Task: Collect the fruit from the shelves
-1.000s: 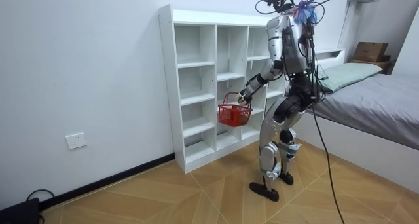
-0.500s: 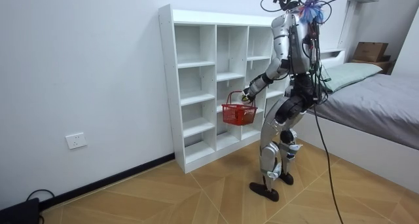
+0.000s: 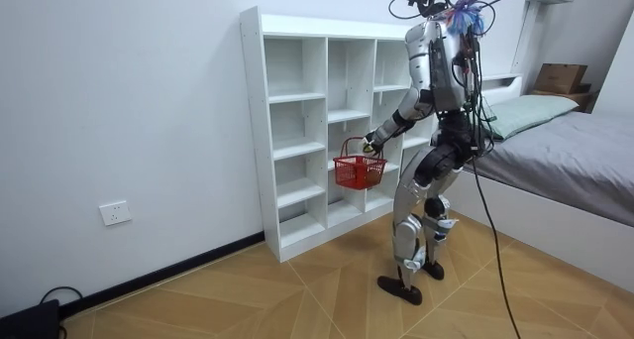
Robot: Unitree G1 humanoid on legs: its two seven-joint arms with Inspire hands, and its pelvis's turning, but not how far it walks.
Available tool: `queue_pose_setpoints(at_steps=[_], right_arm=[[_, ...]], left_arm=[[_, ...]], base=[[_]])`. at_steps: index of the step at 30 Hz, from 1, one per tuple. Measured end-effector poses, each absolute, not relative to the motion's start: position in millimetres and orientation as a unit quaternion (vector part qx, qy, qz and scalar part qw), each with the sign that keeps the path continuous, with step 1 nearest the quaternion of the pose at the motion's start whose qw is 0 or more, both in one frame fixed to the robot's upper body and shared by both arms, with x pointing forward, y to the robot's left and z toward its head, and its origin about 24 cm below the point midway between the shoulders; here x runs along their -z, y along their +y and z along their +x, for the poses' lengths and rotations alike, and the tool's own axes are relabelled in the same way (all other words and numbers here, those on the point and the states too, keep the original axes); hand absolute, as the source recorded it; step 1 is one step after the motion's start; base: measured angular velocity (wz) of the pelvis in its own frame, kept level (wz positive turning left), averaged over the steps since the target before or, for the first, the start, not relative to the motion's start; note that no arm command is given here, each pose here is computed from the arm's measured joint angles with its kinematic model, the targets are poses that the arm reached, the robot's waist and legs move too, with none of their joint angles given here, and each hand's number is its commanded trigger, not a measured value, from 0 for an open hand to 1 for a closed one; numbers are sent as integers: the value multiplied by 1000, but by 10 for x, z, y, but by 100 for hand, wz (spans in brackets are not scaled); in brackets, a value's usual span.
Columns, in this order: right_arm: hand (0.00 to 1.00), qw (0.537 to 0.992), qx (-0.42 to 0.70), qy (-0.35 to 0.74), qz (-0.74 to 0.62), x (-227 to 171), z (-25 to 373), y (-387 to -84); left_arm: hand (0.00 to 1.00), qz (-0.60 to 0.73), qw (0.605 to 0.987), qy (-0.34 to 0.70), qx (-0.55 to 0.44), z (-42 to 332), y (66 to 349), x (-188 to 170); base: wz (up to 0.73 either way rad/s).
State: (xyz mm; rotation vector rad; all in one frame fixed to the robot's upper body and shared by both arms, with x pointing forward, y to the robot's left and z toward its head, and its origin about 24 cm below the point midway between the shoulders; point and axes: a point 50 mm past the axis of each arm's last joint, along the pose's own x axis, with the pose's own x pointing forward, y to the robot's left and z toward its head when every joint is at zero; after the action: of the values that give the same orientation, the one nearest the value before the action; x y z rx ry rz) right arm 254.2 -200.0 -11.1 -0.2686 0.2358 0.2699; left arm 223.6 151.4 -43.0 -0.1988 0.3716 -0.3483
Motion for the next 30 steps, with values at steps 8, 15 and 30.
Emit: queue_pose_setpoints(at_steps=[8, 15, 30], right_arm=[[100, 975, -167, 80, -119, -18, 2554, -1813], [100, 970, -210, 69, -101, -41, 2540, -1614], [100, 969, -218, 70, -91, -29, 2540, -1569]], left_arm=[[100, -103, 961, 182, 179, 2221, 1471, 425], [100, -126, 952, 180, 215, 2168, 1316, 411], [100, -158, 943, 175, 233, 2174, 1189, 390]], base=[[0], [0], [0]])
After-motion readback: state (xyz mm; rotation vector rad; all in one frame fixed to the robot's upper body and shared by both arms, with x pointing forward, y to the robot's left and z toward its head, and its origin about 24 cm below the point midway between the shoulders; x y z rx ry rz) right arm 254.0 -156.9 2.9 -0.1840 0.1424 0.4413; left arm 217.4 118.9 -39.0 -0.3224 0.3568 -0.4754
